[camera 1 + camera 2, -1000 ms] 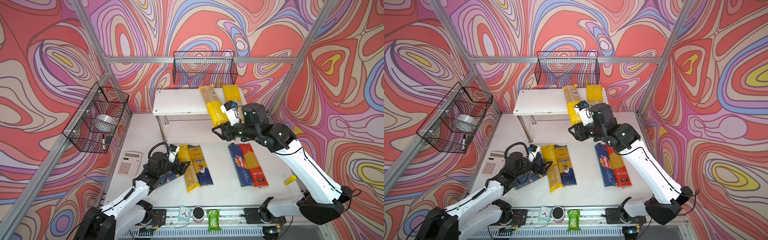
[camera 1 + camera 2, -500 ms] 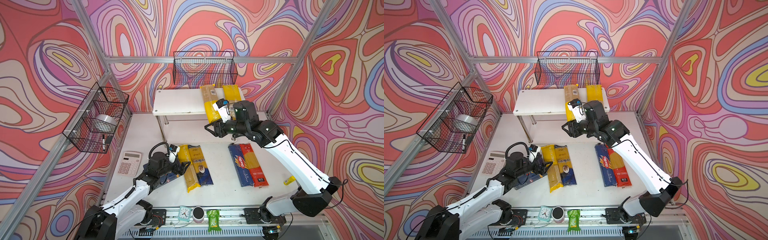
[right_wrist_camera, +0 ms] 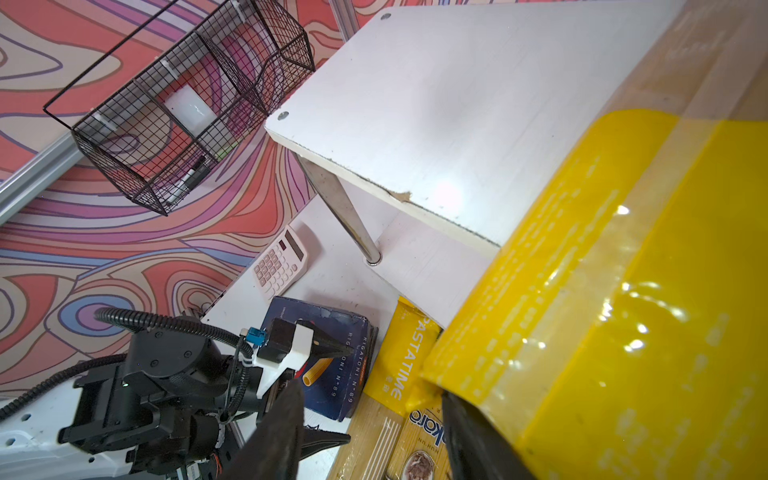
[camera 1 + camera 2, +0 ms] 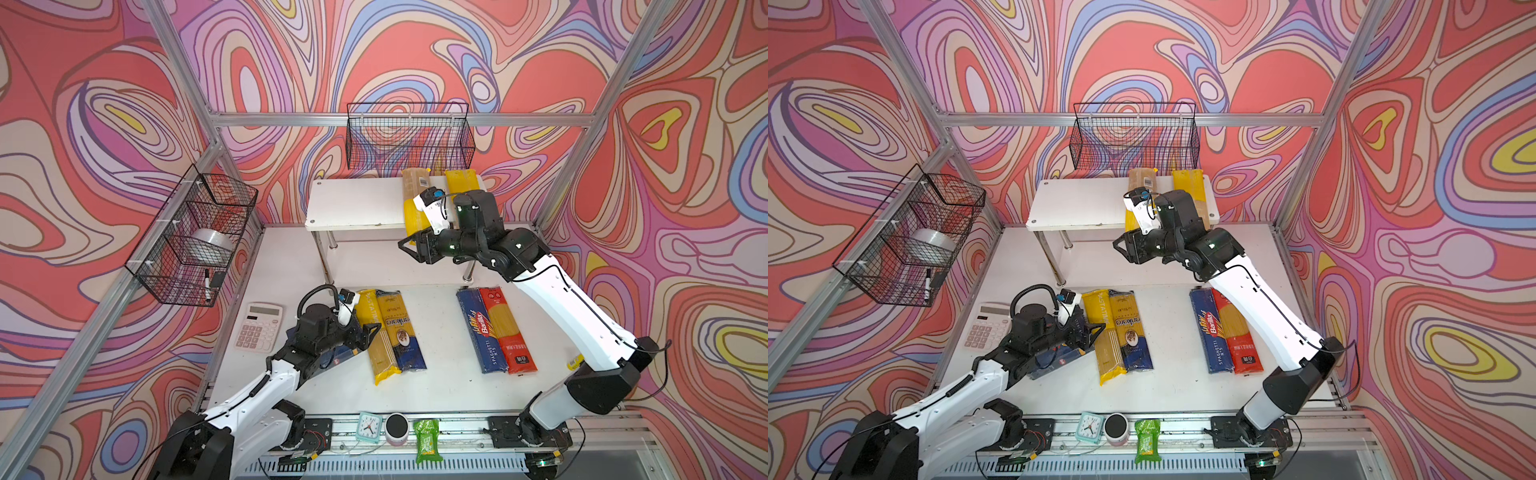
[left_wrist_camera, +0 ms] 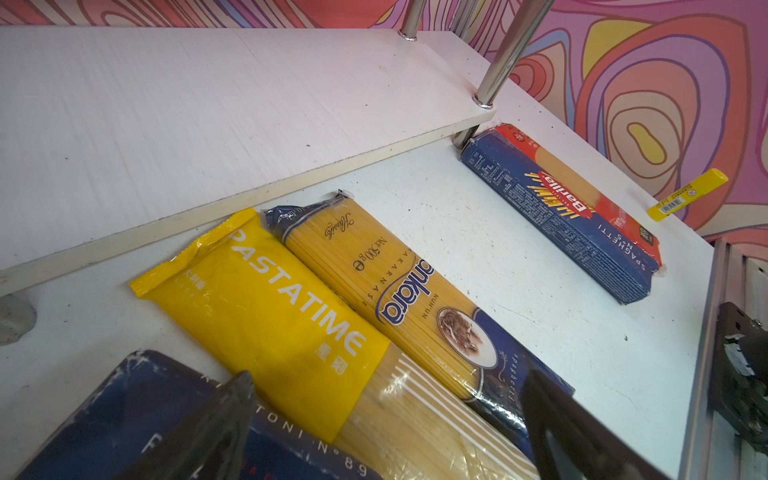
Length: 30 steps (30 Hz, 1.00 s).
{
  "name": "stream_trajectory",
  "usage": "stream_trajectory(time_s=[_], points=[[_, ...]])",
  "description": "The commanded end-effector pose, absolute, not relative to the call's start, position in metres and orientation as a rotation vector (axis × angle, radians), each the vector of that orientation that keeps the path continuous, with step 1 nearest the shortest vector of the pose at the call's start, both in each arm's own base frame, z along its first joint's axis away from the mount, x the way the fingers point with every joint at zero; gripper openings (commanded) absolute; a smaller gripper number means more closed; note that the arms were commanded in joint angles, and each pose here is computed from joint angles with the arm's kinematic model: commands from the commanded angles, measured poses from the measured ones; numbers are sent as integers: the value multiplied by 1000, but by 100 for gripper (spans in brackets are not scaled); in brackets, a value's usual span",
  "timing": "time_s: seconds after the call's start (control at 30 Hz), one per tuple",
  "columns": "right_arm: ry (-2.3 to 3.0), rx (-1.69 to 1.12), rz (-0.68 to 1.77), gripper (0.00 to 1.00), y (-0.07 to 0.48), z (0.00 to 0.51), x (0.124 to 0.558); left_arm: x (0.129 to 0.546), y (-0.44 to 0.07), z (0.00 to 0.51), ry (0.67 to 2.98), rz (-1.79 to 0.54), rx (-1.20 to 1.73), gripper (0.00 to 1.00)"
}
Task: Place and organize the pasta boxes and bags onto the shelf
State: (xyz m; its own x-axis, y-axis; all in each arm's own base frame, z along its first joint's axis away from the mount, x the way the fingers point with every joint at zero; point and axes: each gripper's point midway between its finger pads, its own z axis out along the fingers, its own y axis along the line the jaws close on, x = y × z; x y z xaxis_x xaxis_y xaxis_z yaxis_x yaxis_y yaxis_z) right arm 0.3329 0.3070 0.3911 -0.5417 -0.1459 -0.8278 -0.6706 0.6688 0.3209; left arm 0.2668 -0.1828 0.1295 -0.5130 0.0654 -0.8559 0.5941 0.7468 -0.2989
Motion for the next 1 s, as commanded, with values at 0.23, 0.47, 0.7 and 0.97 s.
stream_trajectory(time_s=[0.23, 0.47, 0.7, 0.97], points=[[1998, -630, 837, 55, 303, 417, 329, 265, -184, 131, 2009, -733, 499, 100], [2000, -633, 853, 55, 297, 423, 316, 265, -184, 131, 2011, -734, 501, 100], [1943, -688, 979, 55, 294, 441, 282, 265, -183, 133, 2005, -729, 499, 100], [2002, -640, 923, 56, 273, 425, 270, 265, -183, 133, 2005, -726, 499, 100]])
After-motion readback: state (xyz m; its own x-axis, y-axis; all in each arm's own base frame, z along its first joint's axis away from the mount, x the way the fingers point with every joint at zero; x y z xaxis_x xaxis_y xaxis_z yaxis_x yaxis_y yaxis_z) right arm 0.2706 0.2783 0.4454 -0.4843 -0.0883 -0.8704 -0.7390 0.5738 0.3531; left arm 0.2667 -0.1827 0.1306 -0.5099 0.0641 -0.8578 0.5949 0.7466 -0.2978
